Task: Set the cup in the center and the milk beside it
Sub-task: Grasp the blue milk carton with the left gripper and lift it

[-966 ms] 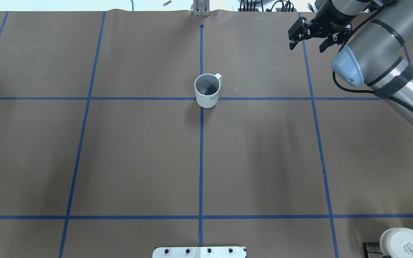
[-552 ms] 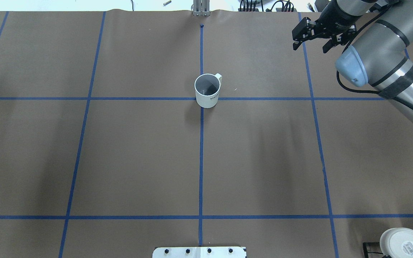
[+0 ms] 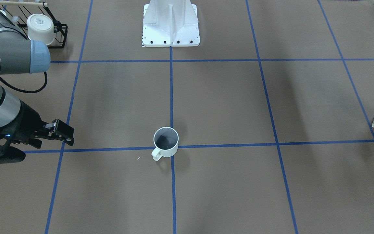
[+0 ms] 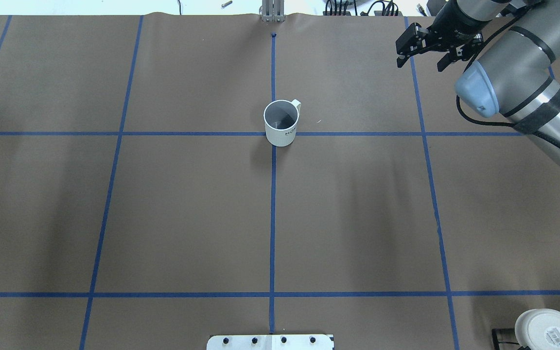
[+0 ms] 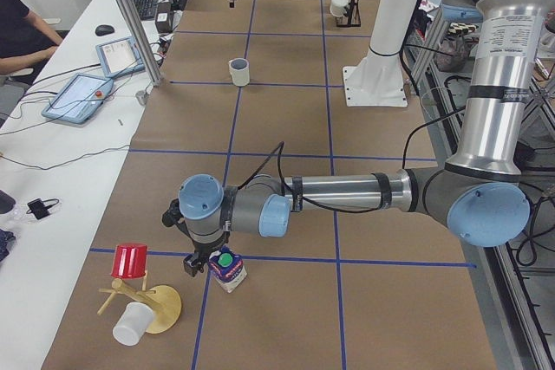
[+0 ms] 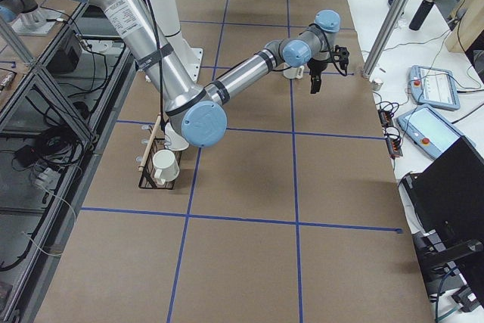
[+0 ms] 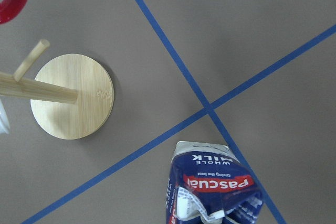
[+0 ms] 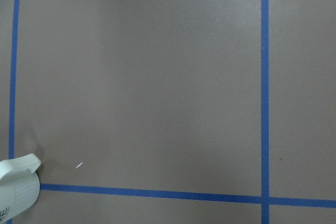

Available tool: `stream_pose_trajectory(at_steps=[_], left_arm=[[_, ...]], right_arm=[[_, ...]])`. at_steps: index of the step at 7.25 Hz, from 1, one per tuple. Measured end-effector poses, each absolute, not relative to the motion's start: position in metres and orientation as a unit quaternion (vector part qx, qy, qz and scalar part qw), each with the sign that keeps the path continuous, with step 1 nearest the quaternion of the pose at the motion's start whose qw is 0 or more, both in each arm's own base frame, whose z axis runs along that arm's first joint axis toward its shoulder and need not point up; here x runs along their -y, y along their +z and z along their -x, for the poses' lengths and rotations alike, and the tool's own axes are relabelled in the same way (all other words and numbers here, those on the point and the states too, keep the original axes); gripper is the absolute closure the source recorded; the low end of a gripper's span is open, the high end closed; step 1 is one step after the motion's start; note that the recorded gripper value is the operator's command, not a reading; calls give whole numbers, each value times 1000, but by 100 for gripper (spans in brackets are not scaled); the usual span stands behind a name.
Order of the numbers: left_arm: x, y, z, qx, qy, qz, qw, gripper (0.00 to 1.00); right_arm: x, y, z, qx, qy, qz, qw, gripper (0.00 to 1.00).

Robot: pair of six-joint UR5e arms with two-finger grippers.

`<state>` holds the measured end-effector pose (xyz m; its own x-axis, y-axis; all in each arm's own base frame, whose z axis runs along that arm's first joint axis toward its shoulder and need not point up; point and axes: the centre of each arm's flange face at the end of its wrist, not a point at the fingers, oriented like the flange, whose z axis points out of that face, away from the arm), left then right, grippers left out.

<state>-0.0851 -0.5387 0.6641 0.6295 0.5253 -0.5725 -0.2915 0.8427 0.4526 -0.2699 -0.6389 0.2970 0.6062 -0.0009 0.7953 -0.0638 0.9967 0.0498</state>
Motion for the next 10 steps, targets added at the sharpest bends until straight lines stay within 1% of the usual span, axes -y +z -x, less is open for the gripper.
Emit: stream_pose_trajectory(at_steps=[6, 10], left_arm=[[537, 671, 59, -385, 231, -144, 882, 2], [534, 690, 47, -389, 234, -121, 883, 2]], right_arm=[[642, 299, 268, 444, 21, -33, 895, 0], [642, 301, 269, 443, 22, -30, 896, 0]])
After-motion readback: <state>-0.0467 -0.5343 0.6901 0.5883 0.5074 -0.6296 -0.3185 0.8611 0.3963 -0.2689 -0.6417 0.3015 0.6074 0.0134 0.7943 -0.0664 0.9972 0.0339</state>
